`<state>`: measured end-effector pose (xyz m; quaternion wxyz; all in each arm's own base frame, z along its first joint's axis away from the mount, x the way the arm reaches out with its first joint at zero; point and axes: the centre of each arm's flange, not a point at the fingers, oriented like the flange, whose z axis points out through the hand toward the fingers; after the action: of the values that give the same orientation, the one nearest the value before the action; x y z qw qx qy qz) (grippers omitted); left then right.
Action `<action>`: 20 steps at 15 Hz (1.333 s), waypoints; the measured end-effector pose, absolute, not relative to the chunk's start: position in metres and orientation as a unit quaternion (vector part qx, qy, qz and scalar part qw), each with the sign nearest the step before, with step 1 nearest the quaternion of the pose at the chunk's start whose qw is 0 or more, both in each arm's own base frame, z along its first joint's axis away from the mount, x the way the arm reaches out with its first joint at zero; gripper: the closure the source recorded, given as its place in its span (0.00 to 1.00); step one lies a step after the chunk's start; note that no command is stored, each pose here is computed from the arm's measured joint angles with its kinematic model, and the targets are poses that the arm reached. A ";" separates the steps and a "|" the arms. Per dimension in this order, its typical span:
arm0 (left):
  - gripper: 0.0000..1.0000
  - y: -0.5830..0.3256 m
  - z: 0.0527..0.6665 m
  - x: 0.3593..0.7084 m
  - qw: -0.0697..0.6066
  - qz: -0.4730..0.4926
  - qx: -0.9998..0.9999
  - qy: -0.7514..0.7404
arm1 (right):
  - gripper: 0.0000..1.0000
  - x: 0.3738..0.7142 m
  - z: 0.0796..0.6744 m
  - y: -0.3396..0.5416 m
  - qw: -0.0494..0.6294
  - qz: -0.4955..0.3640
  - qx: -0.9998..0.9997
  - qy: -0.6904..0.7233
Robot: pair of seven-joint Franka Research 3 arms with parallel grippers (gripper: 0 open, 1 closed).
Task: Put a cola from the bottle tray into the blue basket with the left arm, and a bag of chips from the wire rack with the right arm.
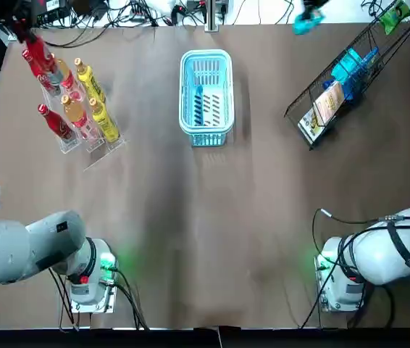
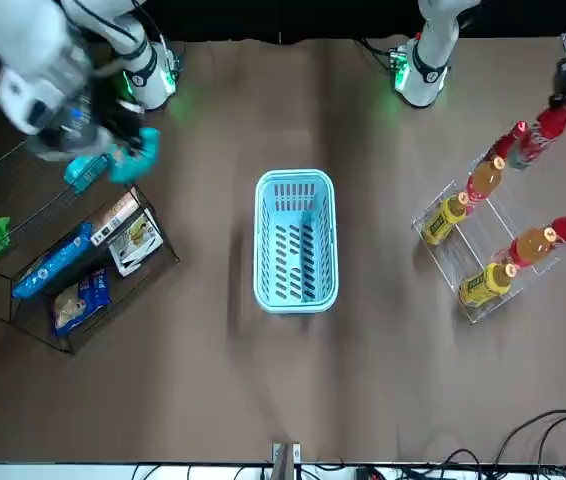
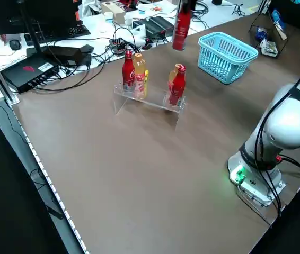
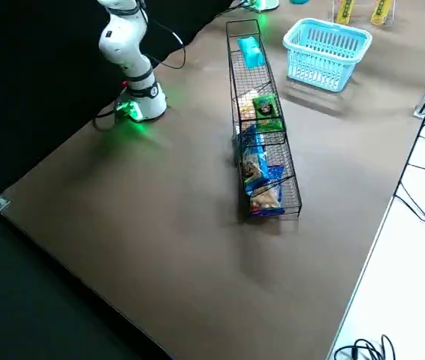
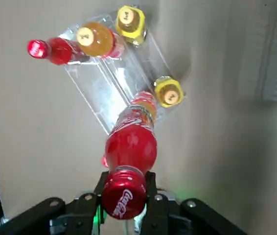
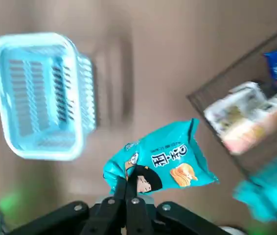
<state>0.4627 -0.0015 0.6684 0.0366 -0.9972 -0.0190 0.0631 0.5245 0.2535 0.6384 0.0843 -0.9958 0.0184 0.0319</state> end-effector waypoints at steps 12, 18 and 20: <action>0.68 -0.231 0.576 0.487 0.052 0.080 -0.990 -0.104 | 0.96 0.555 0.443 0.451 0.133 0.017 -0.968 0.212; 0.68 -0.284 0.552 0.496 -0.013 0.084 -0.986 -0.144 | 0.89 0.545 0.424 0.480 0.146 0.008 -0.965 0.219; 0.68 -0.298 0.546 0.496 -0.031 0.092 -0.984 -0.153 | 0.91 0.559 0.430 0.466 0.149 0.001 -0.961 0.231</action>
<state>0.4959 -0.2977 0.5456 -0.0305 -0.9835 -0.1526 0.0921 0.5592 0.4664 0.4296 0.1493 -0.9614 0.2310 0.0008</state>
